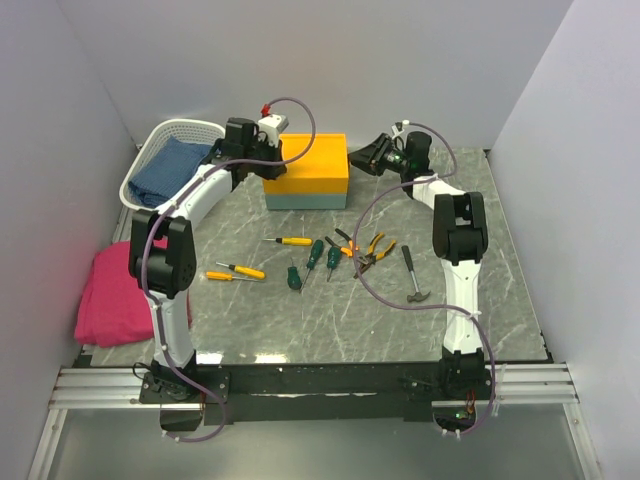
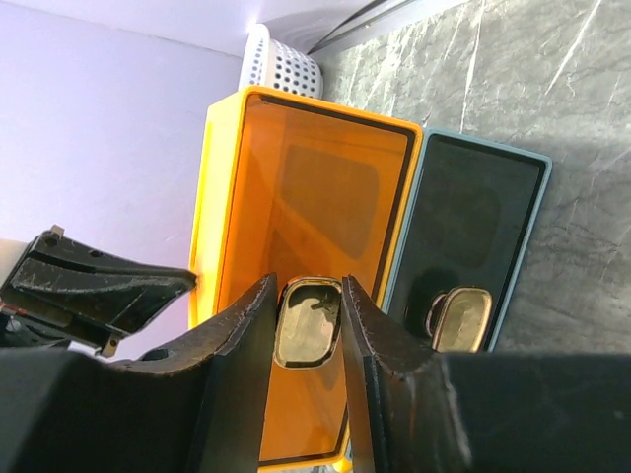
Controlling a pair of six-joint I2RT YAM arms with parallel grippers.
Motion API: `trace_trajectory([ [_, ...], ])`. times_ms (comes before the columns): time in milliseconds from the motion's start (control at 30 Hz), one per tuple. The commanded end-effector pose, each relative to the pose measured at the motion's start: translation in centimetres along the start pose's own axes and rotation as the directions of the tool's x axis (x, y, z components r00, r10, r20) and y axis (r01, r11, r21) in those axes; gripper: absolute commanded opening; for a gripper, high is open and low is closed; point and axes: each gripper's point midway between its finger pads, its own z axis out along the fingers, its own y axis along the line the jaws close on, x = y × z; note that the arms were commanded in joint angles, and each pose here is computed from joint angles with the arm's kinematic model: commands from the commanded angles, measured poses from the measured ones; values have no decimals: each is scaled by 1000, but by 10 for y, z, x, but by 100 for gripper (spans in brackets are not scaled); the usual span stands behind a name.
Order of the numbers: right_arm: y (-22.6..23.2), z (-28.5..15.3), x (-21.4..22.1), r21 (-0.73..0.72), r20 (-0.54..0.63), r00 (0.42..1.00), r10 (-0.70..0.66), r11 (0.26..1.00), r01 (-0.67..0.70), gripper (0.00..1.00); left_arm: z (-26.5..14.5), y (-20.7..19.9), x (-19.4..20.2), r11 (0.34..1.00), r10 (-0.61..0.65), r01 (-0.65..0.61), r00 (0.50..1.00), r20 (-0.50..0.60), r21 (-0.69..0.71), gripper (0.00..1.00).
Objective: Sort the tools into containers
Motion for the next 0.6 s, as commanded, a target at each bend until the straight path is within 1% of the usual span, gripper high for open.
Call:
trace_trajectory([
  [0,3,-4,4,0,-20,999,-24,1000,24,20,-4,9,3,999,28,-29,999,-15,-35,1],
  [67,1,-11,1,16,-14,999,-45,999,46,17,-5,10,5,999,24,-24,1000,-19,-38,1],
  [133,-2,-25,-9,43,8,999,-38,998,37,16,-6,13,5,999,20,-21,1000,-15,-43,1],
  [267,-6,-52,-27,80,38,997,-70,995,67,15,-7,21,8,999,9,-10,1000,-11,-54,1],
  [300,-7,-54,-24,89,31,997,-64,994,61,15,-8,21,8,998,9,-9,1000,-11,-55,1],
  [333,-16,-71,-40,108,66,995,-70,992,63,14,-8,23,7,998,6,-6,1000,-5,-58,1],
  [367,-14,-77,-44,112,78,994,-76,991,67,14,-8,23,7,998,5,-5,1000,-3,-56,1],
  [433,-21,-88,-47,131,92,993,-71,990,59,14,-8,22,6,999,-4,4,1000,4,-49,1],
  [567,-19,-103,-50,150,107,990,-87,986,70,14,-6,20,5,999,-12,13,1000,11,-34,1],
])
